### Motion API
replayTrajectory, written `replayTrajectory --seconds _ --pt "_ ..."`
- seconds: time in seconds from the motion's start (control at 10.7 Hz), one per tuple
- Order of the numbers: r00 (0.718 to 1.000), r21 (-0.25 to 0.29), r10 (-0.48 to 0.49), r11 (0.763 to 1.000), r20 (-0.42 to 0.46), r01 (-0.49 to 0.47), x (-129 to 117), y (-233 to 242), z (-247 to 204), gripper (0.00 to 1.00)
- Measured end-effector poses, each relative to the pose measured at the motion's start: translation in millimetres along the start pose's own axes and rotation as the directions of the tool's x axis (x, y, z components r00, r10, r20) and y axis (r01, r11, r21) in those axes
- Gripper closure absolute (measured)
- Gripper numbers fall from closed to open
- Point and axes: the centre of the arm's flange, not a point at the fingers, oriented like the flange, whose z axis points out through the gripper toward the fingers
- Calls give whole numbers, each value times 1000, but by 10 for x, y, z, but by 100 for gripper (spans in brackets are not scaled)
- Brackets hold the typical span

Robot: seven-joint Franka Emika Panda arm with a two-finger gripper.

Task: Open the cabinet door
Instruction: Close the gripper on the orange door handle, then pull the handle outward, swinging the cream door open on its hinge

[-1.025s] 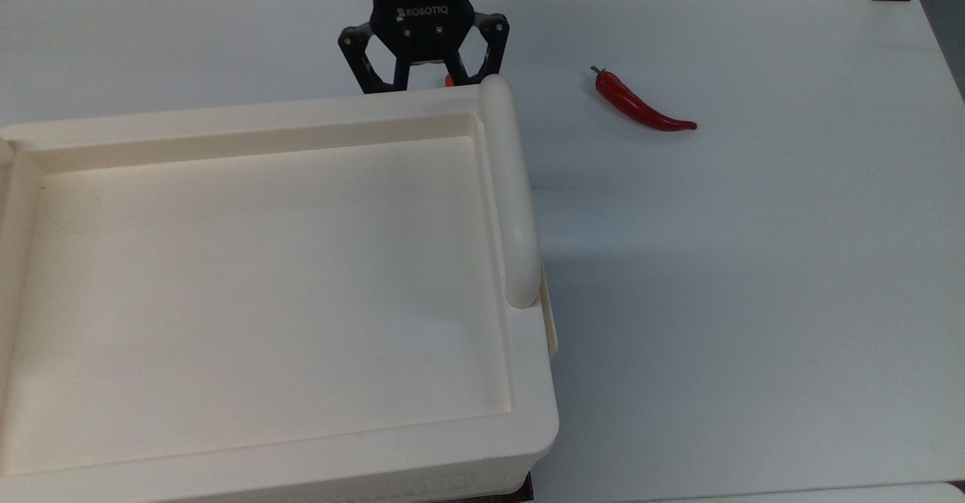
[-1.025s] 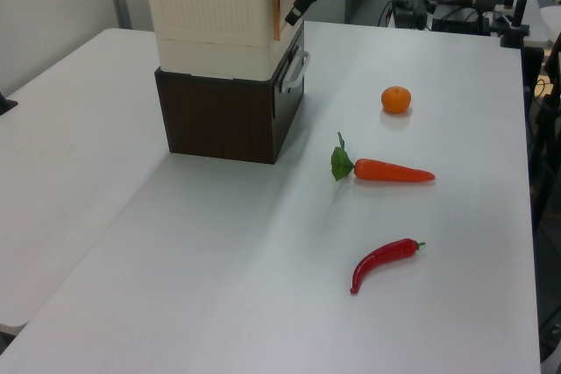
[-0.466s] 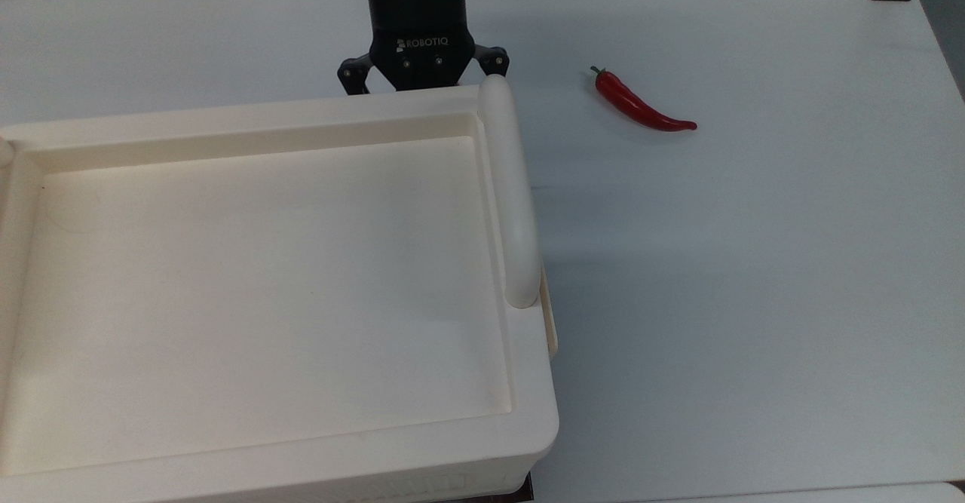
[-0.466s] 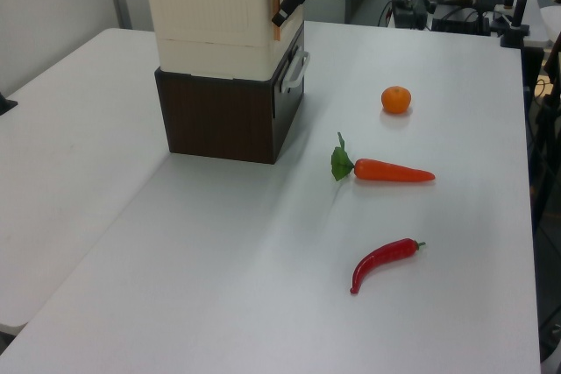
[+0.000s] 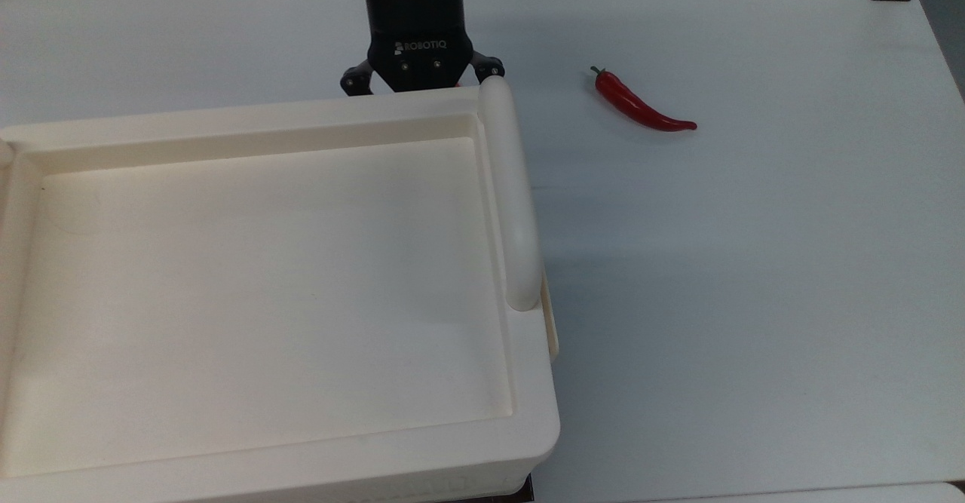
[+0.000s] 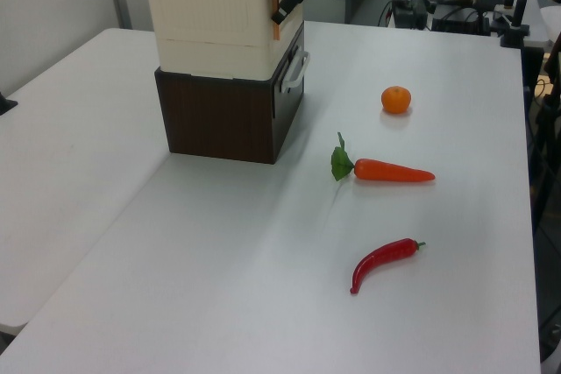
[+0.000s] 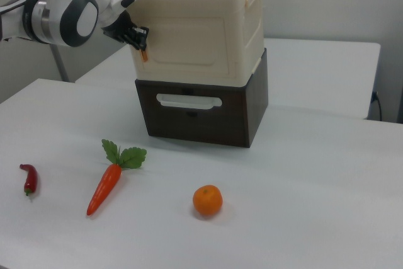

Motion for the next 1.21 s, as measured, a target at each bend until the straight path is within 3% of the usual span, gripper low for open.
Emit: replayTrajectory --seconds 0.09,0.75,1.21 --pt "1000 -1 -3 1000 -1 3 2 -3 -1 85" --pt "1000 -1 -3 1000 6 3 -3 6 -12 85" --pt "984 14 -48 999 171 46 -104 125 -303 85"
